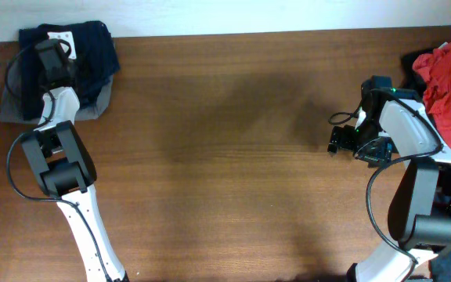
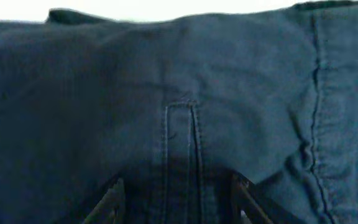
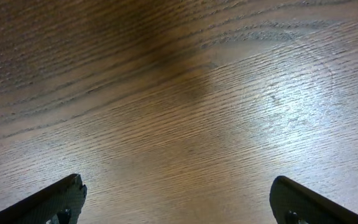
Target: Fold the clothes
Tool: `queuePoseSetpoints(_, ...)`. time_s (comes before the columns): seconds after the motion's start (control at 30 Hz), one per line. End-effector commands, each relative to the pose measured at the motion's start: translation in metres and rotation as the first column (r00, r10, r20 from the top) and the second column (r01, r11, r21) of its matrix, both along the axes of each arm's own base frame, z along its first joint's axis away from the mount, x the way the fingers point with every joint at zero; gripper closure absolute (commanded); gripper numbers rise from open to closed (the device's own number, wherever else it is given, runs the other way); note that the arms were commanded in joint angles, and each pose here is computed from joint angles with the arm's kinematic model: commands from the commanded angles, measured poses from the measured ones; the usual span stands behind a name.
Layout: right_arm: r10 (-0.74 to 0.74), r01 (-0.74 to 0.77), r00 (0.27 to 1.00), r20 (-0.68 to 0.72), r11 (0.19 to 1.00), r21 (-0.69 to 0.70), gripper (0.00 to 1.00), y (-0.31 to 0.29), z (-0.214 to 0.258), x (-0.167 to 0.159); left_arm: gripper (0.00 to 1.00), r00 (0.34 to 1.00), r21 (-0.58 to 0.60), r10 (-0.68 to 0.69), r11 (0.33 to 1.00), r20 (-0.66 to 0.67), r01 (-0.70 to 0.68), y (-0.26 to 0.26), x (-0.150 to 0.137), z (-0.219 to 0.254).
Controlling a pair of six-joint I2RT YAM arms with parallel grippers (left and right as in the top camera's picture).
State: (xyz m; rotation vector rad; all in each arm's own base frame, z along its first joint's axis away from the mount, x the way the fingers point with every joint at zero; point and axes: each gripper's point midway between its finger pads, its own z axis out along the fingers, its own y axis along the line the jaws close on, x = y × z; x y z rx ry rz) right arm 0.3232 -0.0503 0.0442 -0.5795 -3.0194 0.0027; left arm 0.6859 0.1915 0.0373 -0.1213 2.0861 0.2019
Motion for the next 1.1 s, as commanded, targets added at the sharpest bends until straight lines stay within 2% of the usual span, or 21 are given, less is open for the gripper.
queuePoseSetpoints(0.0,0.004,-0.003,0.999,0.037,1.000,-0.007,0.01,-0.002,0.012,0.005,0.45,0.998,-0.009,-0.056,0.998,-0.006,0.055,-0.022,0.004,0.001)
queuePoseSetpoints(0.2,0.004,-0.003,0.999,0.037,1.000,-0.007,0.01,-0.002,0.012,0.005,0.31,0.996,0.013,-0.058,0.998,0.060,0.058,-0.025,0.002,0.079)
queuePoseSetpoints(0.3,0.004,-0.003,0.999,0.037,1.000,-0.007,0.01,-0.002,0.012,0.005,0.18,0.996,0.016,-0.058,0.998,0.068,0.057,-0.028,-0.010,0.128)
queuePoseSetpoints(0.37,0.004,-0.003,0.999,0.037,1.000,-0.007,0.01,-0.002,0.012,0.005,0.14,0.996,0.014,-0.058,0.998,0.064,0.057,-0.032,-0.024,0.162)
queuePoseSetpoints(0.4,0.004,-0.003,0.999,0.037,1.000,-0.007,0.01,-0.002,0.012,0.005,0.13,0.997,0.012,-0.059,0.998,0.057,0.058,-0.035,-0.034,0.181)
queuePoseSetpoints(0.43,0.004,-0.003,0.999,0.037,1.000,-0.007,0.01,-0.002,0.012,0.005,0.04,0.997,0.009,-0.059,0.998,0.051,0.058,-0.037,-0.044,0.198)
queuePoseSetpoints(0.47,0.004,-0.003,0.999,0.037,1.000,-0.007,0.01,-0.002,0.012,0.005,0.01,0.997,0.004,-0.063,0.998,0.042,0.063,-0.041,-0.054,0.214)
queuePoseSetpoints(0.67,0.004,-0.003,0.999,0.037,1.000,-0.007,0.01,-0.002,0.012,0.005,0.01,0.979,-0.114,-0.203,0.973,-0.028,0.199,-0.090,-0.132,0.283)
queuePoseSetpoints(0.7,0.004,-0.003,0.999,0.037,1.000,-0.007,0.01,-0.002,0.012,0.005,0.01,0.968,-0.159,-0.245,0.959,-0.053,0.234,-0.106,-0.159,0.296)
queuePoseSetpoints(0.73,0.004,-0.003,0.999,0.037,1.000,-0.007,0.01,-0.002,0.012,0.005,0.01,0.962,-0.182,-0.265,0.951,-0.065,0.250,-0.114,-0.173,0.302)
queuePoseSetpoints(0.93,0.004,-0.003,0.999,0.037,1.000,-0.007,0.01,-0.002,0.012,0.005,0.01,0.941,-0.257,-0.292,0.935,-0.173,0.243,-0.141,-0.259,0.326)
queuePoseSetpoints(1.07,0.004,-0.003,0.999,0.038,1.000,-0.007,0.01,-0.002,0.012,0.005,0.01,0.919,-0.244,-0.325,0.931,-0.224,0.270,-0.153,-0.304,0.336)
